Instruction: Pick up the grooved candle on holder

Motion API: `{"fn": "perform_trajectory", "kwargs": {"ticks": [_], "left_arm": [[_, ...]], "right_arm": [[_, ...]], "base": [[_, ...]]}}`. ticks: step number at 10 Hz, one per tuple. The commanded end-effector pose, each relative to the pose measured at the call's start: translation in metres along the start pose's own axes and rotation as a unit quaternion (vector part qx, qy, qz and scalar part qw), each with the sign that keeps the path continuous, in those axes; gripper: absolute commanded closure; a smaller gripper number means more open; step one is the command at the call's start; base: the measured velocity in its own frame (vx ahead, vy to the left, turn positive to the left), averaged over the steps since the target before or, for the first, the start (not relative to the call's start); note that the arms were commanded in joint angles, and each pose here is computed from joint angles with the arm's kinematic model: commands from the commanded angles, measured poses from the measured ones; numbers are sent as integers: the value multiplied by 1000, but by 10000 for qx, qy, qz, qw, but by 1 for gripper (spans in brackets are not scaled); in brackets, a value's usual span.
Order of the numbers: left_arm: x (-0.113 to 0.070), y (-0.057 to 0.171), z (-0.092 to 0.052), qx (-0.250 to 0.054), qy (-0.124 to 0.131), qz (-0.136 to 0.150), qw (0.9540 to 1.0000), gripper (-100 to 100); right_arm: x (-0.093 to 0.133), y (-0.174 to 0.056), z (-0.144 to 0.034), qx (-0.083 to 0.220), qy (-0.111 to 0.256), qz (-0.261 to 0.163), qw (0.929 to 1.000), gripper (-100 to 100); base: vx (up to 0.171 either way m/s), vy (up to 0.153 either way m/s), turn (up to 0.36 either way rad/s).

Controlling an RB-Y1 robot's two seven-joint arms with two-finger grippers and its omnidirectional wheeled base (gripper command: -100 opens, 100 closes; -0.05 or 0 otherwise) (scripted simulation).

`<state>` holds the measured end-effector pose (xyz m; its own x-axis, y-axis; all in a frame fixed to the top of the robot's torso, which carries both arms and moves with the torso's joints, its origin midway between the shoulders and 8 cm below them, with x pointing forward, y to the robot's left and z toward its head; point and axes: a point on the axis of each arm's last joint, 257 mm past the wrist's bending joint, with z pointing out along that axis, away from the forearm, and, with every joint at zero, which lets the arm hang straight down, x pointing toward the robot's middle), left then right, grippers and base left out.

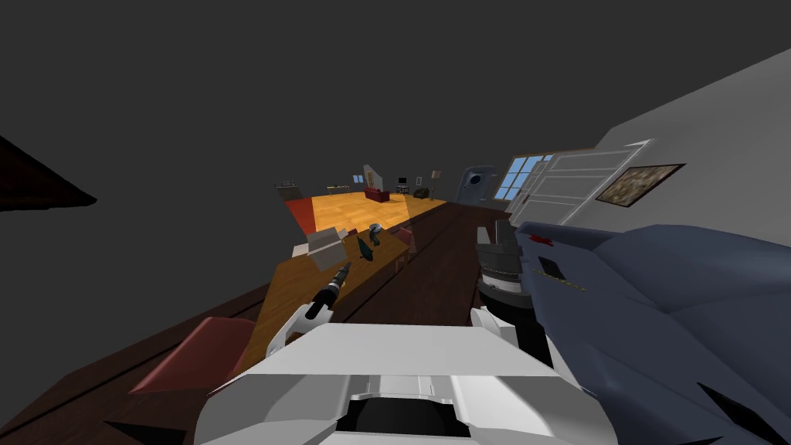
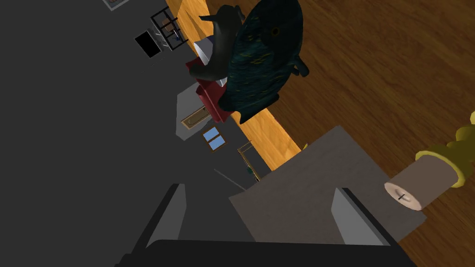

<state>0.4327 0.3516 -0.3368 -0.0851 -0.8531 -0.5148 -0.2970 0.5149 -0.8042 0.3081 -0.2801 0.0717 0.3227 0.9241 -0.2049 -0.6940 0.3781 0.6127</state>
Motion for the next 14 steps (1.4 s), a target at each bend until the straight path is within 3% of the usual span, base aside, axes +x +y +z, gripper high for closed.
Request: {"fn": "perform_trajectory", "kwargs": {"ticks": [1,6,8,9,13,14], "left_arm": [[4,26,2,-349,77,120,9993,-100],[7,95,1,-1266,257,390,9909,-100],[9,119,-3,-1576,312,435,9861,-100],[10,140,-7,-1843,354,449,9812,-100],[12,173,-18,-2289,410,392,9718,-100],[9,165,-14,-2192,399,412,9740,-100]], "right_arm": [[0,0,0,0,0,0,10000,0],[0,0,0,0,0,0,10000,0],[0,0,0,0,0,0,10000,0],[0,0,0,0,0,0,10000,0],[0,0,0,0,0,-1,10000,0],[0,0,0,0,1,-1,10000,0]], "base": [[29,-12,-69],[24,6,-68],[8,26,-62],[4,41,-106],[9,59,-70],[4,42,-20]]}}
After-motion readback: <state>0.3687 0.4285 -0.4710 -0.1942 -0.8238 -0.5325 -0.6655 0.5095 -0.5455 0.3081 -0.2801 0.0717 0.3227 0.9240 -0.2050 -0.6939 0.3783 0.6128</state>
